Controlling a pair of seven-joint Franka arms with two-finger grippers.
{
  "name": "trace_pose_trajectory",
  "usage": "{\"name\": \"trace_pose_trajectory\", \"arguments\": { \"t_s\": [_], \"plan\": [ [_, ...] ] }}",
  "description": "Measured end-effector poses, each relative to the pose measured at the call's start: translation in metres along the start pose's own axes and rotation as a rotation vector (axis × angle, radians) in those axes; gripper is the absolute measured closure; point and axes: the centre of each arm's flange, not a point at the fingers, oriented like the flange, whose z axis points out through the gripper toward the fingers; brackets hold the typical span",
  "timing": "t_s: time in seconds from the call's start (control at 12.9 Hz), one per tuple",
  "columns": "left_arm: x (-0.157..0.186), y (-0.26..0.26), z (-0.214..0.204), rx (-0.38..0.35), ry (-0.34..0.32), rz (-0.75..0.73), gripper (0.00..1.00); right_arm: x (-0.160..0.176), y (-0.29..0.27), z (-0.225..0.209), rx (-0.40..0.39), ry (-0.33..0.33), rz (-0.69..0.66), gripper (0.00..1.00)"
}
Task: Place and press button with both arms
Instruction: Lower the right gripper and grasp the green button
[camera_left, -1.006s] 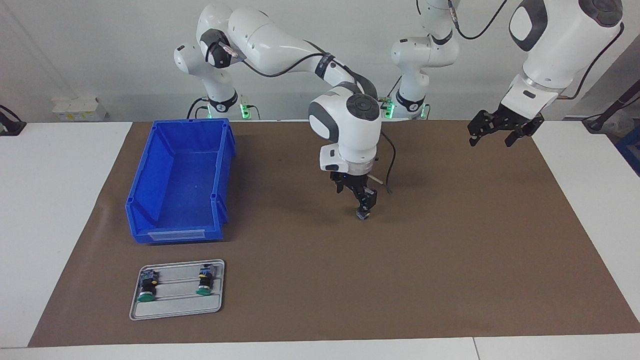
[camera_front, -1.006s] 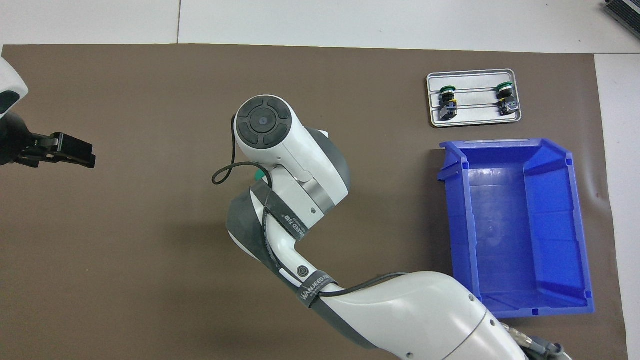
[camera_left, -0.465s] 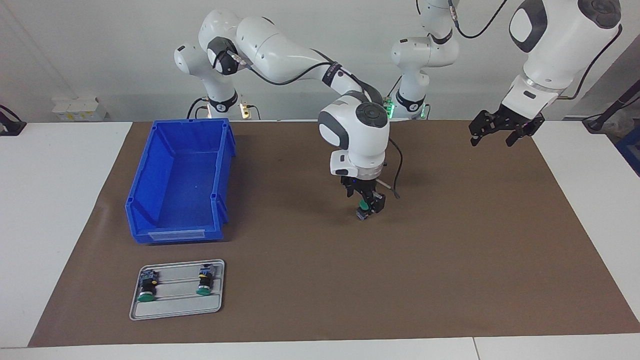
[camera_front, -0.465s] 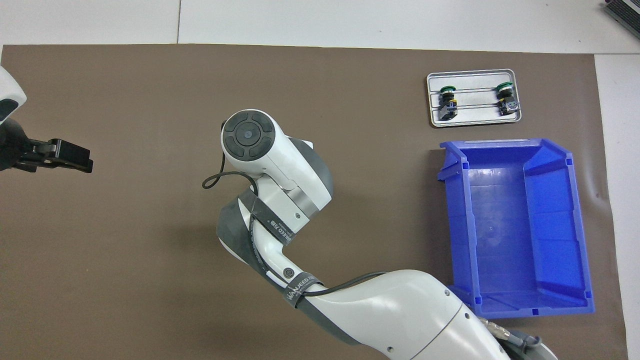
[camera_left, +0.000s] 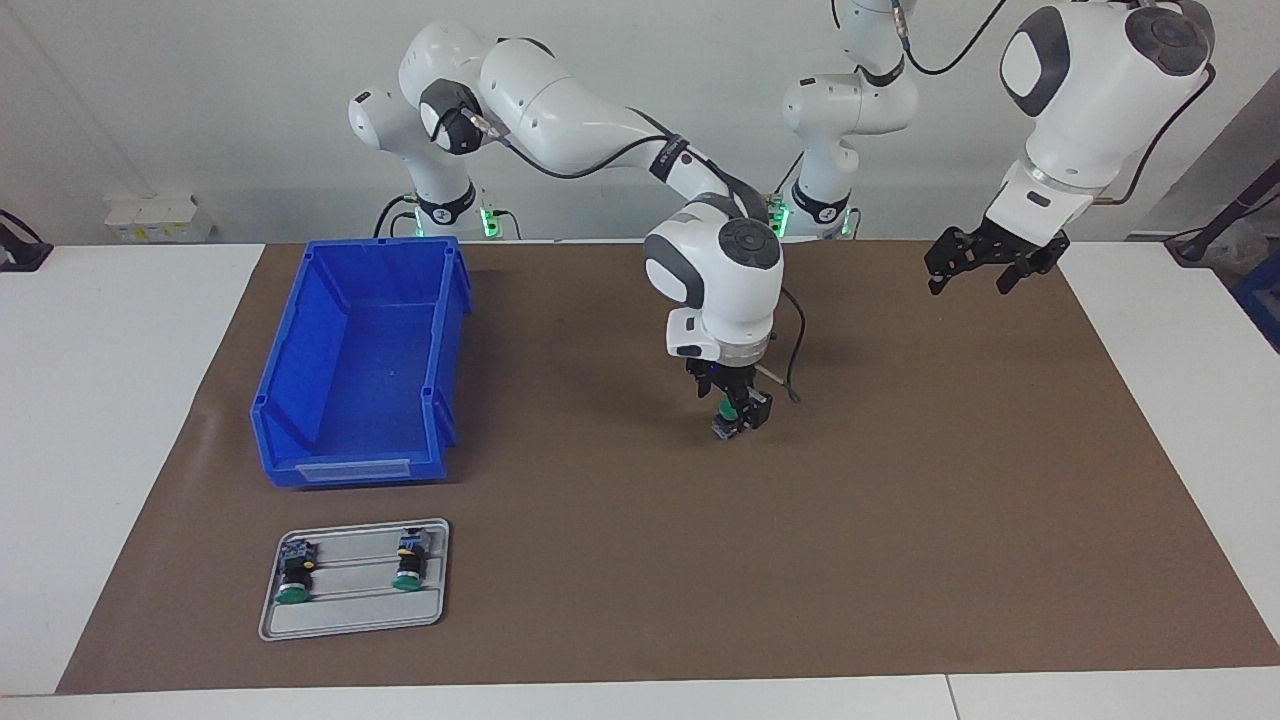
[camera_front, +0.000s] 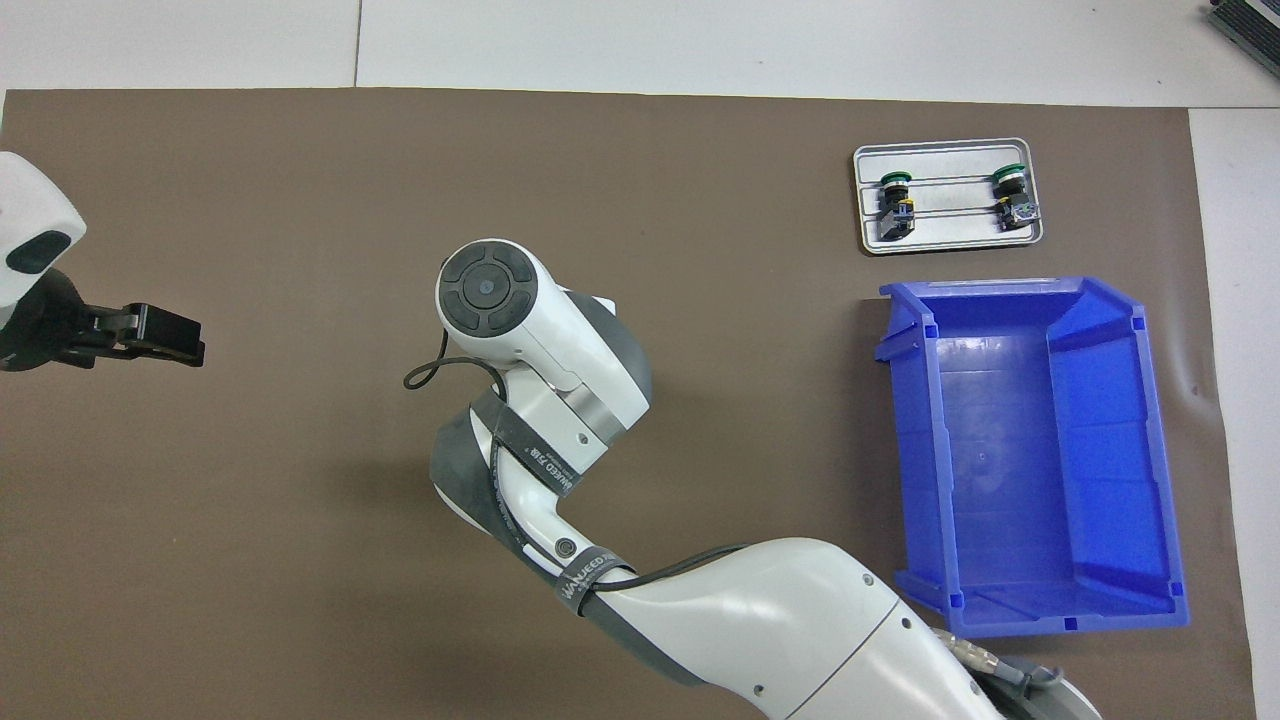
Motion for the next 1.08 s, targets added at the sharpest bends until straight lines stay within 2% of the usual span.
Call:
{"name": "trace_pose_trajectory", "arguments": {
  "t_s": [0.31, 0.7, 1.01, 1.08],
  "plan": [
    [-0.0019, -0.0123, -0.0020, -0.001, 0.004, -0.024, 0.00, -0.0019, -0.0037, 0.0059, 0.047, -0.006, 0.013, 0.16],
    [-0.0019, -0.0124, -0.0018, -0.001, 0.003, -0.025, 0.00, -0.0022, -0.0027, 0.0102, 0.045, -0.006, 0.025, 0.23],
    [-0.0019, -0.0124, -0.0017, -0.001, 0.003, -0.025, 0.00, -0.0023, -0.0024, 0.0108, 0.043, -0.006, 0.025, 0.43],
    [-0.0019, -0.0124, -0.0017, -0.001, 0.003, -0.025, 0.00, -0.0024, -0.0023, 0.0111, 0.043, -0.006, 0.025, 0.43]
  ]
}}
